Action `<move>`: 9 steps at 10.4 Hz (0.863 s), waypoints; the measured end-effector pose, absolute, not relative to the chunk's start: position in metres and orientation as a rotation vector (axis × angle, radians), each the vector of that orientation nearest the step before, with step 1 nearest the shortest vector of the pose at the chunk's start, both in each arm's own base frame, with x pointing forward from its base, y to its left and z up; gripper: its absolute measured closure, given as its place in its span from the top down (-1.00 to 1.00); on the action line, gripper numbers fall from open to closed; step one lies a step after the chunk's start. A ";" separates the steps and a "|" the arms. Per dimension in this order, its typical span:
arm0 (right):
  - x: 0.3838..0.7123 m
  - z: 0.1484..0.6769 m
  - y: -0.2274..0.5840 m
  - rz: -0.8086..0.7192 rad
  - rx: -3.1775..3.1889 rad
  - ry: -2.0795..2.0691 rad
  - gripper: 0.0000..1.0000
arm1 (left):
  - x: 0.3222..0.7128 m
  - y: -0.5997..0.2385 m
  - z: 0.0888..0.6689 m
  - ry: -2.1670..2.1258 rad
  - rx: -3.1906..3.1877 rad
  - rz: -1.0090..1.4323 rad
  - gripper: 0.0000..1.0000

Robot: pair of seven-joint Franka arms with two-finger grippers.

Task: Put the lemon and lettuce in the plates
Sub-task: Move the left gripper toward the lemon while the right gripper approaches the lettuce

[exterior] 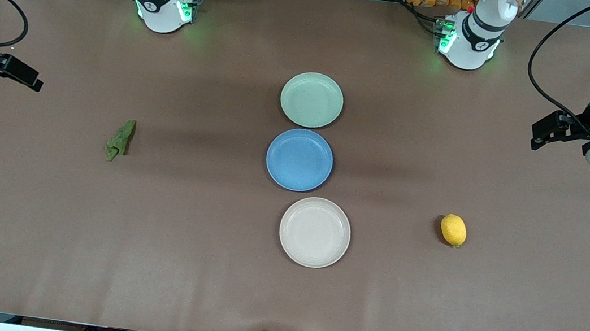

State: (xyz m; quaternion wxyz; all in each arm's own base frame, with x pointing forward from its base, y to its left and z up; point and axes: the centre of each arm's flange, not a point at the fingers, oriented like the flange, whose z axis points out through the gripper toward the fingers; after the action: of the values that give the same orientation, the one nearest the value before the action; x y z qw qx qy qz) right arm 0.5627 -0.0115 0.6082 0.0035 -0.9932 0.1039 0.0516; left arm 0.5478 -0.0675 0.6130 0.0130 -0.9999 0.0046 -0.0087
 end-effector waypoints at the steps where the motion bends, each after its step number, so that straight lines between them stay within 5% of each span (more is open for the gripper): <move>1: 0.563 0.608 -0.012 0.162 -3.113 0.326 1.00 | 0.548 -0.068 0.613 0.015 -3.115 -0.025 1.00; 9: 0.560 0.607 -0.012 0.194 -3.113 0.326 1.00 | 0.566 -0.074 0.582 0.035 -3.112 0.110 1.00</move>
State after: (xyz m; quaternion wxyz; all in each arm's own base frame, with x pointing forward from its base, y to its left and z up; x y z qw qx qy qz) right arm 0.5603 -0.0115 0.6065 0.0027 -0.9927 0.1038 0.0619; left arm 0.5656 -0.0744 0.5824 0.0138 -0.9992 0.0111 0.0355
